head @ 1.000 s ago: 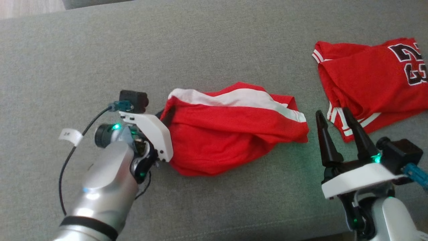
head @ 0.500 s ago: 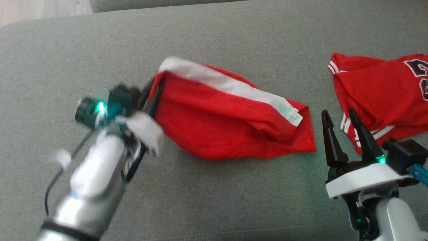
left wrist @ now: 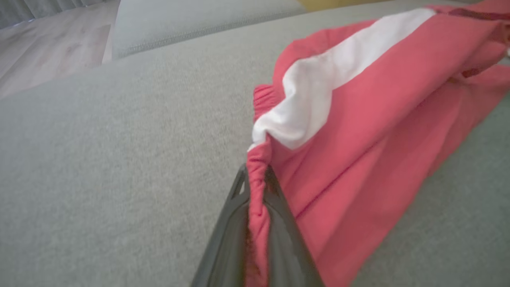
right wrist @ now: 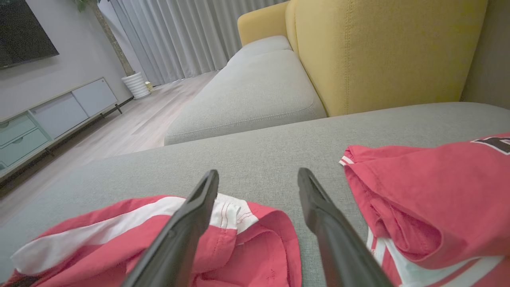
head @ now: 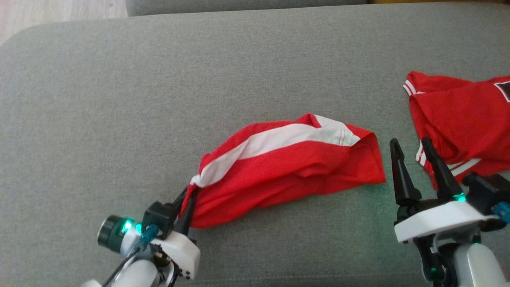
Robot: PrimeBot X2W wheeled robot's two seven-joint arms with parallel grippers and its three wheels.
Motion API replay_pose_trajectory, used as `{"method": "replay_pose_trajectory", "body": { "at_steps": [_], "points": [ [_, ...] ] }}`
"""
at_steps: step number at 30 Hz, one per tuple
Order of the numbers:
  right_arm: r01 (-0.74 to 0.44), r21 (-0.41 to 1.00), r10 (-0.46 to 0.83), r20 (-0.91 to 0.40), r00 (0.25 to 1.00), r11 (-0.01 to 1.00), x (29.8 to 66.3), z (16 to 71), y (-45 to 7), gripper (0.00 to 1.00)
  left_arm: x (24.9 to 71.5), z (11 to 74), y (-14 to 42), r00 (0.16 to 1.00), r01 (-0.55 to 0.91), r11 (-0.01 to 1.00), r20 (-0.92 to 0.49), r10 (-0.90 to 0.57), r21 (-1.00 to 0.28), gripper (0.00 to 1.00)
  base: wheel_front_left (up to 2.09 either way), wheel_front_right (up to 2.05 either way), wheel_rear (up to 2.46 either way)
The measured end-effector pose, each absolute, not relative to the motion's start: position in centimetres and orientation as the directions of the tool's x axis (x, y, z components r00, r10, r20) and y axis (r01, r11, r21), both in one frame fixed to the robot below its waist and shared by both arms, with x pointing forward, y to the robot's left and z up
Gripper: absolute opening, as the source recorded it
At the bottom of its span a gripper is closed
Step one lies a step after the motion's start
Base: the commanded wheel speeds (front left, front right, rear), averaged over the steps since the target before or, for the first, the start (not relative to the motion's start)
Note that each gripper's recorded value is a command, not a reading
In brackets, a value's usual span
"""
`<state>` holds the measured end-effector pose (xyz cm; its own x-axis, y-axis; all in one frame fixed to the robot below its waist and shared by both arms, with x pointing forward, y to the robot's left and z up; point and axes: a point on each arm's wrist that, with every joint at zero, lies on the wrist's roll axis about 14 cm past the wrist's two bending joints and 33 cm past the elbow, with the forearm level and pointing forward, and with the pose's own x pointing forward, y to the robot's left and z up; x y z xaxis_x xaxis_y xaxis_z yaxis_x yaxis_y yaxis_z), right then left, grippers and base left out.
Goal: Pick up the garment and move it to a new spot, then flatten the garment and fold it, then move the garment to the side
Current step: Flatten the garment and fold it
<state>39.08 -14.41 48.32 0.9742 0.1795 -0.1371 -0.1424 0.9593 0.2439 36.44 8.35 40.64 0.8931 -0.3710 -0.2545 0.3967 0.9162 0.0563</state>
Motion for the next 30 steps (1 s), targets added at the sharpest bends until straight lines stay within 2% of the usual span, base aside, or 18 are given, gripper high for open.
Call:
{"method": "replay_pose_trajectory", "body": {
  "at_steps": [2,3,4,5,12,24,30],
  "points": [
    [-0.144,0.246,0.182,-0.139,0.973,0.959,39.1,48.3,-14.3,1.00,36.2,40.2,8.5,0.891,0.393,0.918,-0.270,-0.366,0.053,0.02,0.00,0.00,0.00],
    [-0.145,0.250,0.184,-0.139,0.973,0.957,39.1,48.3,-14.3,1.00,36.0,39.7,8.6,0.888,0.386,0.921,-0.287,-0.358,0.044,0.36,0.00,0.00,0.00],
    [-0.146,0.251,0.185,-0.138,0.973,0.957,39.1,48.3,-14.2,1.00,35.7,39.2,8.7,0.884,0.384,0.923,-0.303,-0.357,0.032,0.36,0.00,0.00,0.00],
    [-0.147,0.252,0.186,-0.140,0.973,0.957,39.1,48.3,-14.2,1.00,35.6,38.9,8.7,0.882,0.378,0.926,-0.313,-0.352,0.023,1.00,0.00,0.00,0.00],
    [-0.151,0.258,0.186,-0.116,0.976,0.954,38.9,49.1,-14.2,1.00,35.5,38.9,8.7,0.892,0.320,0.946,-0.320,-0.320,-0.056,1.00,0.00,0.00,0.00],
    [-0.185,0.243,0.206,-0.065,0.976,0.952,38.8,51.2,-13.6,1.00,36.1,46.0,9.7,0.961,0.247,0.958,-0.091,-0.261,-0.144,1.00,0.00,0.00,0.00],
    [-0.192,0.217,0.206,-0.045,0.977,0.957,38.7,52.1,-13.6,1.00,36.7,49.0,11.6,0.982,0.184,0.970,-0.003,-0.187,-0.158,1.00,0.00,0.00,0.00]
  ]
}}
